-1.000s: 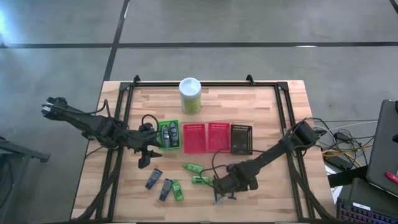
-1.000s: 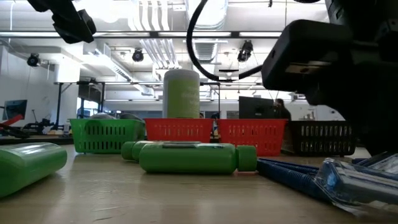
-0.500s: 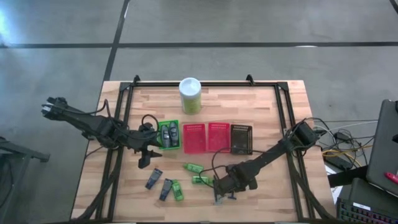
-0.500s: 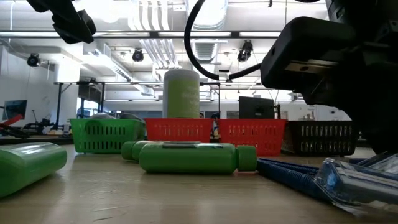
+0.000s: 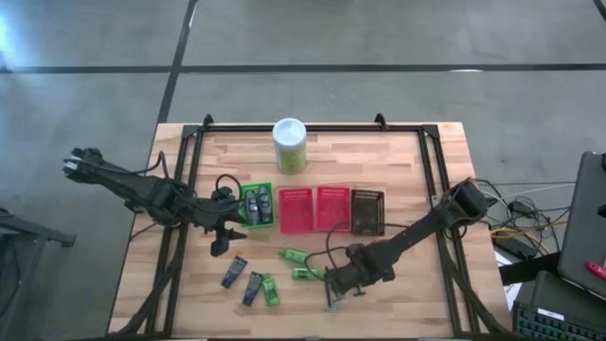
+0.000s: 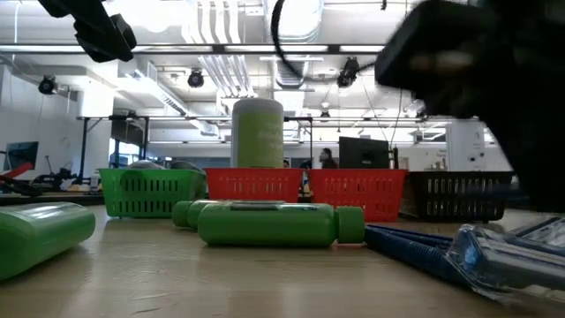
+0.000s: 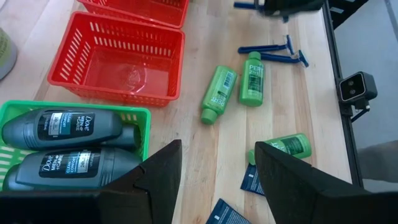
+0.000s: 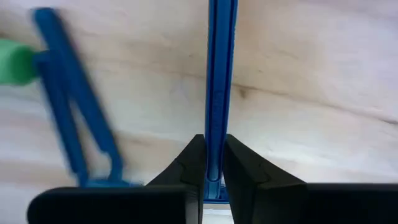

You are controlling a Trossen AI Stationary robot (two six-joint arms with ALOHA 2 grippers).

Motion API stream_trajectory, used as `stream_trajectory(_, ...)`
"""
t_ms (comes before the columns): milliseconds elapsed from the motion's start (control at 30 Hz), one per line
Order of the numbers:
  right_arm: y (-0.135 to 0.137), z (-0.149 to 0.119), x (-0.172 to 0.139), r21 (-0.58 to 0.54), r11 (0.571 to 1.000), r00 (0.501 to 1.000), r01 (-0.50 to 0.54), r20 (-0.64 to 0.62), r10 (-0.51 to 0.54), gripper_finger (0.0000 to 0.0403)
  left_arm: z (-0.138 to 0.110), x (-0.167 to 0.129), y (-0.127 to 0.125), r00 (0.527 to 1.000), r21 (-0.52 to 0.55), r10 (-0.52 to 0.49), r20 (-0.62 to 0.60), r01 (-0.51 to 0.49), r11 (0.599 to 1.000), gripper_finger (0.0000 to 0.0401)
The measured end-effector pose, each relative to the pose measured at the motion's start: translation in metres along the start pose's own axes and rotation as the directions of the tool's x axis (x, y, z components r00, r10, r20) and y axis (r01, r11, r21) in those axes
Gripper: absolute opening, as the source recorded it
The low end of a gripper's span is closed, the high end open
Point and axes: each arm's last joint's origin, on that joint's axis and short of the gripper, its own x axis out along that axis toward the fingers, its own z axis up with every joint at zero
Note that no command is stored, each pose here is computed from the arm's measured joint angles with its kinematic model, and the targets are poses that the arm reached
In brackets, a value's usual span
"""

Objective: Pick & Place Travel size toiletries
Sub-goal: Put the right blue razor into the black bin

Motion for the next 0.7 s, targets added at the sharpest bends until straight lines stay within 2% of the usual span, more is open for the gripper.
stream_trajectory(200,-0.012,0.000,-0.045,0.017,0.998,0.998,-0.068,0.005,0.068,0.0033,0.000,0.000,0.000,1.000,-0.002,-0.002,0.005,0.002,1.000,0.0206)
stream_trajectory(367,-0.031,0.014,-0.087,0.077,0.990,0.987,-0.118,0.117,0.109,0.0033,0.001,0.000,0.000,1.000,-0.003,0.005,0.013,-0.005,1.000,0.0206)
stream_trajectory(500,-0.046,0.041,-0.115,0.124,0.987,0.978,-0.099,0.195,0.073,0.0034,0.001,0.000,0.000,1.000,-0.006,0.010,0.020,-0.010,1.000,0.0206)
stream_trajectory(700,-0.051,0.099,-0.133,0.085,0.994,0.970,-0.071,0.236,0.049,0.0034,0.002,0.000,0.000,1.000,-0.030,0.010,0.023,-0.010,1.000,0.0206)
